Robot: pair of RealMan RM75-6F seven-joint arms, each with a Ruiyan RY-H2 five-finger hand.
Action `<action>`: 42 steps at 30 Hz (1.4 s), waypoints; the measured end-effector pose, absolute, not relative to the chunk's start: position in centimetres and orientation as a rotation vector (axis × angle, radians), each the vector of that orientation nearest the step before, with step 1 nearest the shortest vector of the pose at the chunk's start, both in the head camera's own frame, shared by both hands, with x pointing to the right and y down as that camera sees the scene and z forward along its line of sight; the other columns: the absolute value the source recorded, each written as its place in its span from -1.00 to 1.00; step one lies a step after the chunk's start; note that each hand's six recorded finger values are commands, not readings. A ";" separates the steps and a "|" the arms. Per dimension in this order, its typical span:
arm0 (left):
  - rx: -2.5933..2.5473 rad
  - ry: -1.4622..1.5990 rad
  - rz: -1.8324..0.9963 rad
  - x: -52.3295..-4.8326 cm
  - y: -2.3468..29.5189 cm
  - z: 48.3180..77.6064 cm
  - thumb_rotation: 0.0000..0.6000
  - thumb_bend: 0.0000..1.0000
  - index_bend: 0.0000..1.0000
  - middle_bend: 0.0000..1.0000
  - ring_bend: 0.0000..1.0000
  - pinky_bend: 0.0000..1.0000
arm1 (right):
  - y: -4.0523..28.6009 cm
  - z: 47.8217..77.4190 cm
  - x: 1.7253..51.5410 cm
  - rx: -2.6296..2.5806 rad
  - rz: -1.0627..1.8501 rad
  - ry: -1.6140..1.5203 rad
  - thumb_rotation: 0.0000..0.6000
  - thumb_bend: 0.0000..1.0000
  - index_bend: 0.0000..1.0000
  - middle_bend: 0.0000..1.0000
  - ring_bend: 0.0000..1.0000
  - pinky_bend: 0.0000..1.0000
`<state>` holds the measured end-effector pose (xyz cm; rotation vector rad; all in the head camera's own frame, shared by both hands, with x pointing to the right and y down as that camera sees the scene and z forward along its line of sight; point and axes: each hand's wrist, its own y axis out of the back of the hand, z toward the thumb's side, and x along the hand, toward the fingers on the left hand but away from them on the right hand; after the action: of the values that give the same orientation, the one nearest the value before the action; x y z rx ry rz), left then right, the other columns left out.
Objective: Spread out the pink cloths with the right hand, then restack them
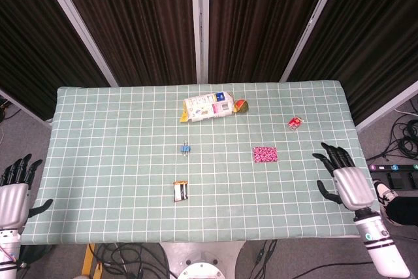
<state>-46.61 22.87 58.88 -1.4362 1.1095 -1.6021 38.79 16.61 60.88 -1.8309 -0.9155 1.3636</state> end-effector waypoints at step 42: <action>-1.429 1.083 -1.644 -47.0 22.9 59.1 1.00 -0.97 -0.62 -0.71 -0.86 -0.75 | 10.4 79.3 29.6 -1.955 1.625 -0.602 -0.13 0.10 -0.44 -1.00 -1.00 -1.00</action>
<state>-46.98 22.89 59.08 -1.4287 1.0825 -1.6437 29.62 10.37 79.31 -1.9553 -0.6020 1.6248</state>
